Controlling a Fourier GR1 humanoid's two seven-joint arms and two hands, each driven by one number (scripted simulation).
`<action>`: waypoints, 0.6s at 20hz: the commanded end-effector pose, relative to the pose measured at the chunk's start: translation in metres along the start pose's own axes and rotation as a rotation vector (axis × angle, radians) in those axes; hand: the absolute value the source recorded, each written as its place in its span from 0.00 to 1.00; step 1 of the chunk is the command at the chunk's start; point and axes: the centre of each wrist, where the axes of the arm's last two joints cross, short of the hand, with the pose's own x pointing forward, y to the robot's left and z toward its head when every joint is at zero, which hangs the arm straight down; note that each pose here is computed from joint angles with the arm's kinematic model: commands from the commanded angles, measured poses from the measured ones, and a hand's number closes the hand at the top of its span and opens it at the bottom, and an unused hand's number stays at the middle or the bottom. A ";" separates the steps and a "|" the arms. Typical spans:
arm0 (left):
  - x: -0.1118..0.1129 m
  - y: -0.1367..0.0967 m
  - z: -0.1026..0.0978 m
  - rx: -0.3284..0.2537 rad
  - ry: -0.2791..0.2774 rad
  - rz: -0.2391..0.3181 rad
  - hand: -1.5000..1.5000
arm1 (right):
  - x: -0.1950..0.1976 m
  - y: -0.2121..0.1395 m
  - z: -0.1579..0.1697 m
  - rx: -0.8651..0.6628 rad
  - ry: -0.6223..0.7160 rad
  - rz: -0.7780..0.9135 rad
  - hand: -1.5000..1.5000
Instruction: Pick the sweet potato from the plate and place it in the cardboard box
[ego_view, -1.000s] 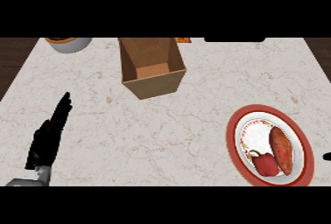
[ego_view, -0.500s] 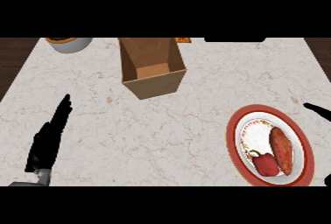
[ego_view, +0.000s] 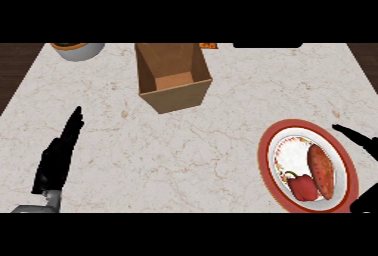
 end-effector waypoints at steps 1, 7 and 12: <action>-0.007 0.023 0.013 -0.004 0.008 -0.011 0.50 | -0.002 0.014 -0.004 0.025 0.050 0.023 0.00; 0.005 -0.014 -0.008 -0.005 -0.006 -0.003 0.50 | -0.004 0.018 -0.024 0.040 0.066 0.044 0.00; 0.013 0.010 0.006 -0.011 0.012 0.014 0.50 | -0.018 0.026 -0.028 0.021 0.052 0.038 0.00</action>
